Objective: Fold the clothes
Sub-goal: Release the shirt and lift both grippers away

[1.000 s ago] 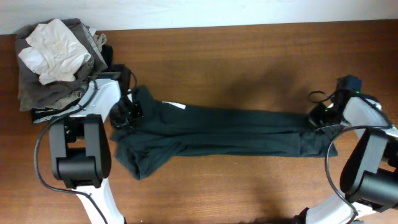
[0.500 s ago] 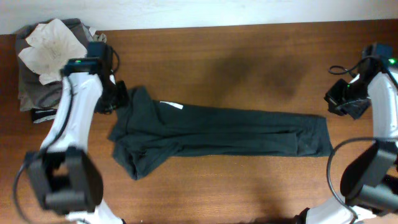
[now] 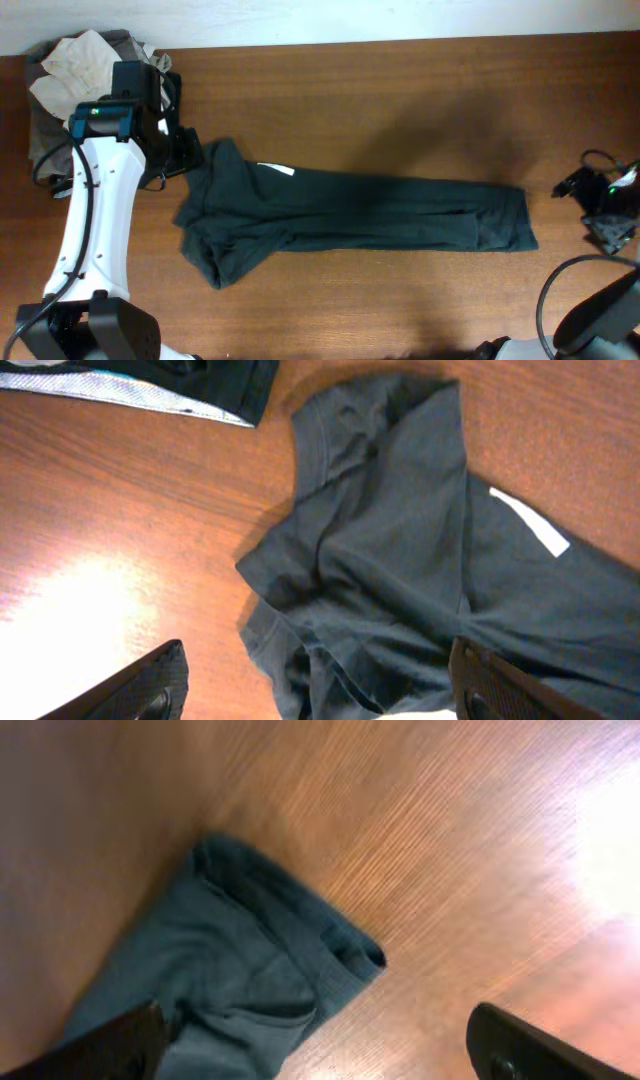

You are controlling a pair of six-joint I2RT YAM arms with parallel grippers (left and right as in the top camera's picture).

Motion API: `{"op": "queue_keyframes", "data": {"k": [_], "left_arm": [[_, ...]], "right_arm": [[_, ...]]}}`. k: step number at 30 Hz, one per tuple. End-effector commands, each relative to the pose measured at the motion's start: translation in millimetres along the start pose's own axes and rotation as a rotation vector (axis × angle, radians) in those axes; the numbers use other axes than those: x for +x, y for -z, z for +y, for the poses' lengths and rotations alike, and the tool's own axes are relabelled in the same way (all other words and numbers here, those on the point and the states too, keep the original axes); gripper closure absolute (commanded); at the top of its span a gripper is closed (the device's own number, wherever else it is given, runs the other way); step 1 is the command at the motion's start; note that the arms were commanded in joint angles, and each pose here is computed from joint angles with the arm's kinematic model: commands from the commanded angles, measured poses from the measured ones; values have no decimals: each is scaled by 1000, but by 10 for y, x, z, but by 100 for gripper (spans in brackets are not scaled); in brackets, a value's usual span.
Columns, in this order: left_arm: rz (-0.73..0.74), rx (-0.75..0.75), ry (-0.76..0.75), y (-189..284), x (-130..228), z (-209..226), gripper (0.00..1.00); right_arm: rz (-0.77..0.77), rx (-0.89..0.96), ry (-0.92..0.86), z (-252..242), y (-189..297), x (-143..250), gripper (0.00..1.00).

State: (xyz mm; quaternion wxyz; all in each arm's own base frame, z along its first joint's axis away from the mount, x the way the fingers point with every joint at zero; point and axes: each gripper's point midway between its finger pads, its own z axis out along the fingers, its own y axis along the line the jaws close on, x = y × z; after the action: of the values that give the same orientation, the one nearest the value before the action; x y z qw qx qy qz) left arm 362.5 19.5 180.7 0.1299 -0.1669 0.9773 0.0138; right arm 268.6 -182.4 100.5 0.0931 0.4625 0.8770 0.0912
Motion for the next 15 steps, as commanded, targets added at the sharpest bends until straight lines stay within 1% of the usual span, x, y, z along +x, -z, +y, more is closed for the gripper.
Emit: {"op": "queue_keyframes", "data": {"k": [1, 3, 5, 11, 15], "left_arm": [[21, -19, -5, -39, 41, 48, 16], [21, -19, -5, -39, 41, 48, 16], [20, -19, -5, -39, 38, 47, 16], [17, -17, -7, -41, 32, 38, 15], [17, -17, -7, -41, 32, 38, 15]], "right_arm": [[7, -164, 128, 157, -343, 56, 1], [14, -223, 214, 235, -454, 61, 1], [40, -248, 253, 253, -546, 88, 1], [138, -254, 290, 179, -811, 221, 1], [209, -234, 272, 86, -1023, 311, 1]]}}
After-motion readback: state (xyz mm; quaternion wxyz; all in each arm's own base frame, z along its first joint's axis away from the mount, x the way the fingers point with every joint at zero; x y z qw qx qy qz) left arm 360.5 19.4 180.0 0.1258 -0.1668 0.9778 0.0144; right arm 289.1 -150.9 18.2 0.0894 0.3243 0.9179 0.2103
